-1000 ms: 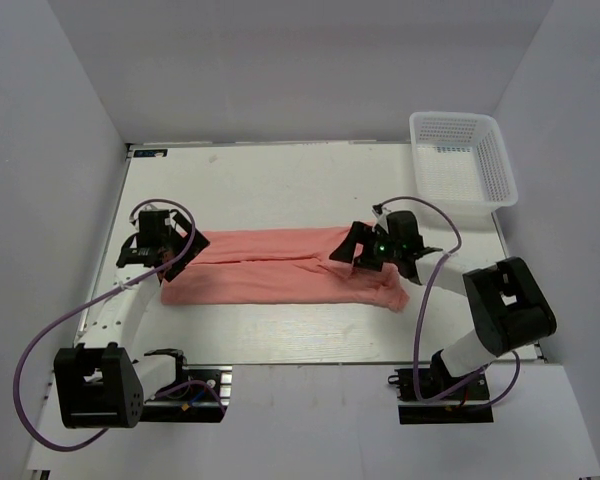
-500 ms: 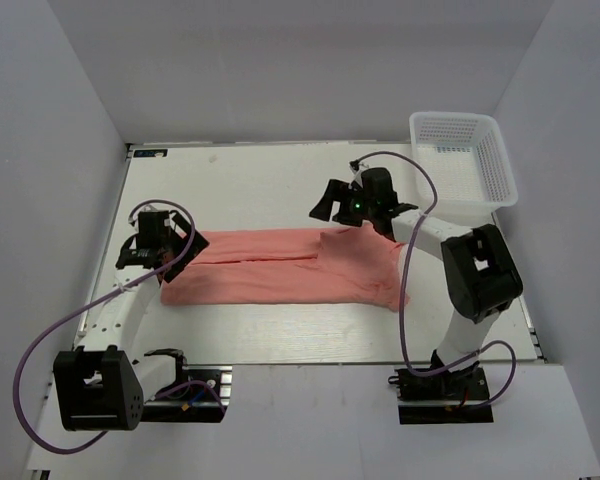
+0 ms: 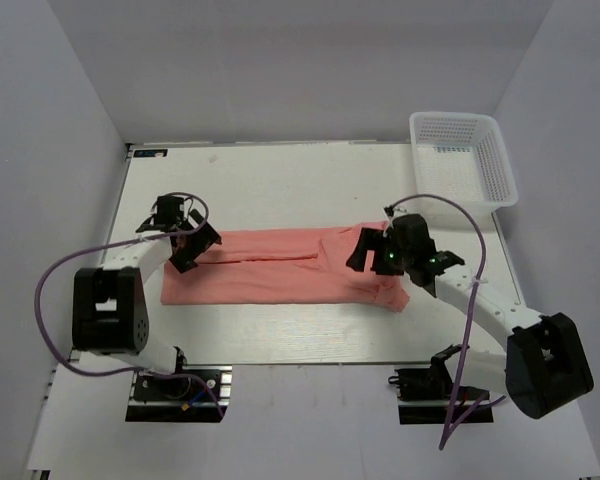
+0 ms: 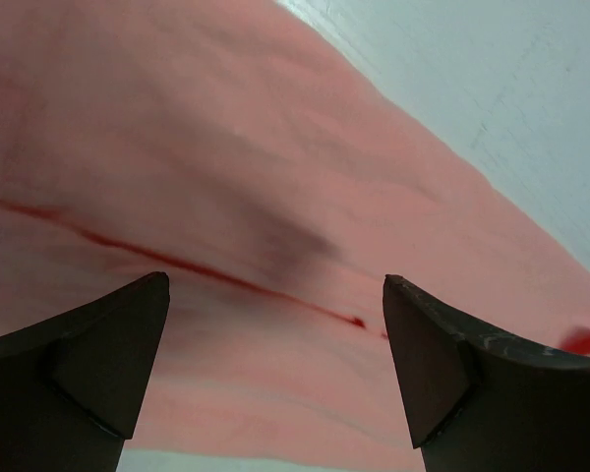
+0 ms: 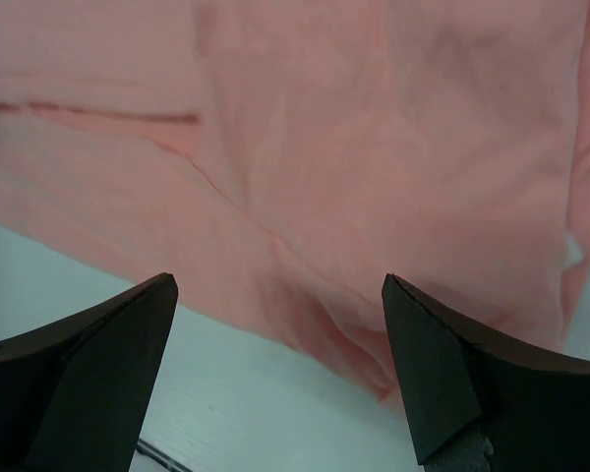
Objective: Fold and stack the t-shirts
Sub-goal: Rotate the tshirt 90 degrees
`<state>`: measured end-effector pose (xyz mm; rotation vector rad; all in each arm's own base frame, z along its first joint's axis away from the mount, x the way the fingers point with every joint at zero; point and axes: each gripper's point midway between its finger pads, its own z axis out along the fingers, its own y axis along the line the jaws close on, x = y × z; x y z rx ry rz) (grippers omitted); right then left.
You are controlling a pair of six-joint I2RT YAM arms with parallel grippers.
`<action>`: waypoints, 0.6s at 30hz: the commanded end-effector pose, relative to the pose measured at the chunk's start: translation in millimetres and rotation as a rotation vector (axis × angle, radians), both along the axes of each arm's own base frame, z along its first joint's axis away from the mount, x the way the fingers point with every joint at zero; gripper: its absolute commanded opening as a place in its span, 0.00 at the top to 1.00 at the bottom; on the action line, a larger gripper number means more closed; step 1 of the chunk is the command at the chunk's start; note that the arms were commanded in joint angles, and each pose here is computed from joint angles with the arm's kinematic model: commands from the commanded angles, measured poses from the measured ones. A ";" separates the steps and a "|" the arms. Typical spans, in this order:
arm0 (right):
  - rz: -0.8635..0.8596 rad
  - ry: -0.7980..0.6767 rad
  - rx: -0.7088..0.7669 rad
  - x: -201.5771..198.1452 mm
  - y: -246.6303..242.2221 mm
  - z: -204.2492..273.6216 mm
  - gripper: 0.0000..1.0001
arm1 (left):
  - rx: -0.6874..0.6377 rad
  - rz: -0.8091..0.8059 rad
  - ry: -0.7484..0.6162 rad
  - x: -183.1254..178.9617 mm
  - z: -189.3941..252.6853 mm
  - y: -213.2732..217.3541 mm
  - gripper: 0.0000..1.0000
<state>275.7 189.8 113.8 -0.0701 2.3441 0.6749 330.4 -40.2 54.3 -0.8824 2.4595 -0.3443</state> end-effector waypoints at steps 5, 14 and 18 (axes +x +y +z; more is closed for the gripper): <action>0.000 0.161 -0.039 -27.3 -6.5 -59.2 0.10 | -0.037 -0.079 0.055 3.6 -29.8 -20.8 0.00; -0.094 0.218 -0.171 65.6 9.4 -87.6 0.10 | -0.169 -0.184 0.233 -99.5 -68.5 -72.2 0.00; -0.055 0.121 -0.118 158.2 57.9 -69.1 0.10 | -0.356 -0.262 0.197 -131.0 -56.0 -115.5 0.00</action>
